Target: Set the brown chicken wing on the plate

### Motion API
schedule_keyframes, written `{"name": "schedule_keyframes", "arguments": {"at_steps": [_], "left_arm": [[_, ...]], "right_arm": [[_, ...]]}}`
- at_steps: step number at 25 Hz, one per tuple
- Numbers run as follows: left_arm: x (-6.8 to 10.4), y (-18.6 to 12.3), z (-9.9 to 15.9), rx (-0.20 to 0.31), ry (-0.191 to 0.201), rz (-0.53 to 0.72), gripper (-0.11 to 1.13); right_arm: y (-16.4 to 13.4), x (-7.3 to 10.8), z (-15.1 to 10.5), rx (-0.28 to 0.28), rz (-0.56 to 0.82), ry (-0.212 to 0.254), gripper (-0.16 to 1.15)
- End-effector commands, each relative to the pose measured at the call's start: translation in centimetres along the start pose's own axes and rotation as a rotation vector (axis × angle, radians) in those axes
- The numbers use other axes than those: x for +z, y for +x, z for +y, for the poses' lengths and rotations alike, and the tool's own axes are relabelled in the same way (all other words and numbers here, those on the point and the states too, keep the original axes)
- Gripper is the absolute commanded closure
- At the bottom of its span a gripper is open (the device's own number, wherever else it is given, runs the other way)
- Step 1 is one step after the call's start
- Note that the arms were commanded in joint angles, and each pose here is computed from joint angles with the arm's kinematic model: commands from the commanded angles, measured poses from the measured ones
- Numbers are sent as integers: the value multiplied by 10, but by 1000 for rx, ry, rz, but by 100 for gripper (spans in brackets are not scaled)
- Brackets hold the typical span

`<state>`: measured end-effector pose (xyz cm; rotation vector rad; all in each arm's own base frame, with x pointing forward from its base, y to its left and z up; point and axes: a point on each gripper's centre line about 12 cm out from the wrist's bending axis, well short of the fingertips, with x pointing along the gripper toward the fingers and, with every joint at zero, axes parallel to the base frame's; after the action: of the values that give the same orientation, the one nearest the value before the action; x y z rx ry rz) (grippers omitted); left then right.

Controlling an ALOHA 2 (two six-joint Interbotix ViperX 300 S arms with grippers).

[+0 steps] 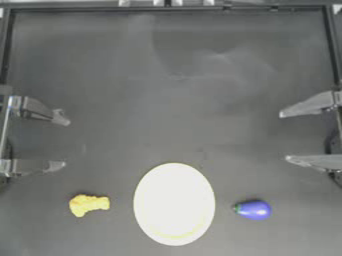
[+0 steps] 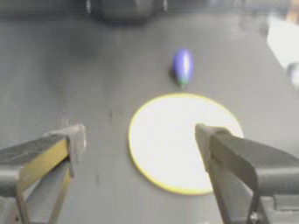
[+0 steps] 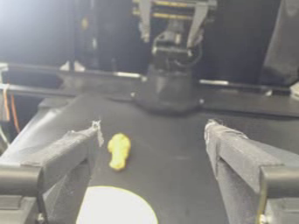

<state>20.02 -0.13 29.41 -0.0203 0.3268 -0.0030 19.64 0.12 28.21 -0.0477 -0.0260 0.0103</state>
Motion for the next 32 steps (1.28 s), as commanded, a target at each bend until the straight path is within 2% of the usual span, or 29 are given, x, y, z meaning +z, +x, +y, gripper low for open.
{"name": "schedule_keyframes", "arguments": {"at_steps": [1, 6, 8, 11, 16, 19, 28, 32], "left_arm": [[-1, 13, 1, 10, -42, 158, -1], [-8, 29, -2, 27, -76, 344, -1], [-10, 33, -5, 26, -82, 388, -1], [-13, 38, -12, 21, -117, 437, -1], [-23, 47, -27, 18, -141, 503, -1], [-32, 52, -35, 38, -134, 561, -1], [-52, 73, -57, 88, -145, 670, -1], [-63, 82, -64, 94, -152, 720, -1]], "right_arm": [[2, 8, -1, -5, -20, 18, -2], [2, 6, -1, -9, -12, 31, -2], [2, 6, -2, -9, -6, 33, -2], [2, 5, -2, -11, -5, 33, -2], [2, 5, -3, -19, 0, 32, -2], [2, 4, -4, -25, 3, 38, -2], [2, 2, -5, -27, 14, 52, -2], [2, 2, -5, -28, 13, 52, -2]]}}
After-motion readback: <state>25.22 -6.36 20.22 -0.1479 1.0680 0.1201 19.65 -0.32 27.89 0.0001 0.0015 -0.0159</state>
